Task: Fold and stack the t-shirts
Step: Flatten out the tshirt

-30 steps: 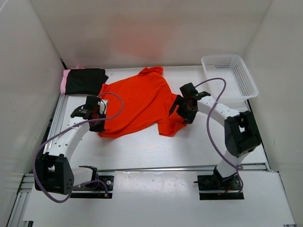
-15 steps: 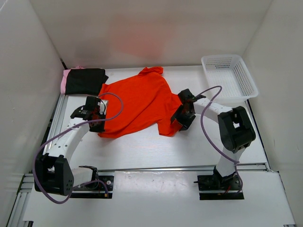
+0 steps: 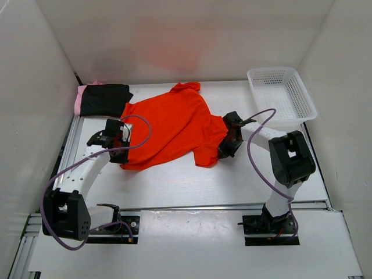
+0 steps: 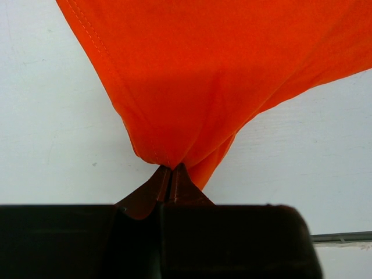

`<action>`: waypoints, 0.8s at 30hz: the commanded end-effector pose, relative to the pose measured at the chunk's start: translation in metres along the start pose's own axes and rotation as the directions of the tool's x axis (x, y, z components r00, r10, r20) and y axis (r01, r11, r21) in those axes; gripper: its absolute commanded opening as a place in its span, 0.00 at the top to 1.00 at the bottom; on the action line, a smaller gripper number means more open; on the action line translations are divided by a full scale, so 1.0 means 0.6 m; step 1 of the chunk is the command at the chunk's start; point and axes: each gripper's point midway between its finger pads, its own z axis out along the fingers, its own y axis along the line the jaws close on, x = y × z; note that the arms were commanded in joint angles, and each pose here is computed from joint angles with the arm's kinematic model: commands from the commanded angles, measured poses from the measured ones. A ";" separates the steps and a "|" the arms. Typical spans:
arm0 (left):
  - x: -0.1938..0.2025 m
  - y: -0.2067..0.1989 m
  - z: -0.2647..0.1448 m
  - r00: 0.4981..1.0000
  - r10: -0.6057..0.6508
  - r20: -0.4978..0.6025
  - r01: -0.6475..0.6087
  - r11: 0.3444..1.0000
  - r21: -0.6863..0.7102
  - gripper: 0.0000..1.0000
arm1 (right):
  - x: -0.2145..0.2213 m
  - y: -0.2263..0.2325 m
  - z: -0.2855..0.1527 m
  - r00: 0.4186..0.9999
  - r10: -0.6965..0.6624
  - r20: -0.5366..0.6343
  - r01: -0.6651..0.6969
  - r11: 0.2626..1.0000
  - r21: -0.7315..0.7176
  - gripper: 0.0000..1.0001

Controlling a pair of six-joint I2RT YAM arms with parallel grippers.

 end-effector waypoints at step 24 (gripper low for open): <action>0.011 -0.005 0.002 1.000 0.004 -0.007 -0.004 1.000 0.014 0.90 | 0.122 -0.266 -0.094 0.971 0.008 0.238 0.007 0.998 -0.062 0.59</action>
